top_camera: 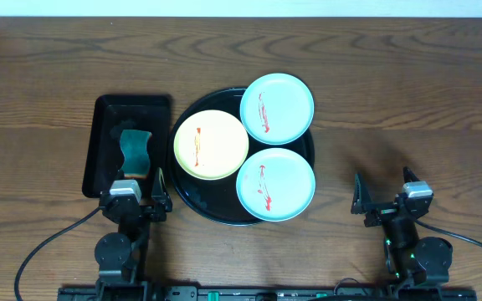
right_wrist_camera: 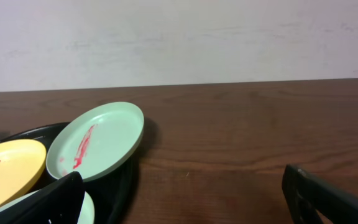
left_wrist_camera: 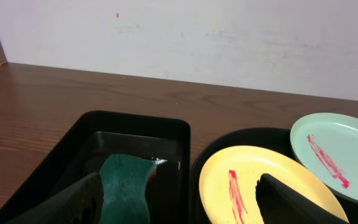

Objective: Clean dirty plates on tray and stack at the side

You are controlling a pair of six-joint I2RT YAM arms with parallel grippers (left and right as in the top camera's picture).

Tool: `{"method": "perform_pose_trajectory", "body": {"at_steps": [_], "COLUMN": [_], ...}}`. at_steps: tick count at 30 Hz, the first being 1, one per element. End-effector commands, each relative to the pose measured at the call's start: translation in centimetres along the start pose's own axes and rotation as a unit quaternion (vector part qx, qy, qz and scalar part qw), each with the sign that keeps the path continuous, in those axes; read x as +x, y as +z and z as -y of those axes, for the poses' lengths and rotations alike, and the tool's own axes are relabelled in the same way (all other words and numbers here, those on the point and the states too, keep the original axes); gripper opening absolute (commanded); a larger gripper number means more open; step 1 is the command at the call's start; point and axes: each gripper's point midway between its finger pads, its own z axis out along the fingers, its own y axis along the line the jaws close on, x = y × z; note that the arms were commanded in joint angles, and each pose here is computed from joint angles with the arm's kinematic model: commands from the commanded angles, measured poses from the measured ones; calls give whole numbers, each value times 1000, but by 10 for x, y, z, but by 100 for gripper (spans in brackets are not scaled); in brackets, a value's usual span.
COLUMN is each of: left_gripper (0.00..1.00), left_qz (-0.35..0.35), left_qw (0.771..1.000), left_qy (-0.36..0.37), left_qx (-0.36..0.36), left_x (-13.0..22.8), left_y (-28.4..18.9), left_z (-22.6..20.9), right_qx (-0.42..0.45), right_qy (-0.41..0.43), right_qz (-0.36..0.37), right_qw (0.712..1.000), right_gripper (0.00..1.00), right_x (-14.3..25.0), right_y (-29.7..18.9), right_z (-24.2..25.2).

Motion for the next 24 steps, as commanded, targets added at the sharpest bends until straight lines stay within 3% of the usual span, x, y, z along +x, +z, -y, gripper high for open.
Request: {"method": "perform_pose_trajectory", "body": {"at_steps": [1,24], "left_gripper": [79,79], "left_qz": [-24,-22], "left_qw": [1000,1000], "left_qy": [9,8], "left_qx": [-10,13], "left_x": [14,12], "left_y": [0,0], "left_z": [-4,4], "right_qx": [1,12], "right_qy": [5,6], "right_qz": [-1,4], "right_qw": [1000,1000], "right_gripper": [99,99], "right_x": [1,-1], "right_y": [0,0], "right_z": [0,4]}}
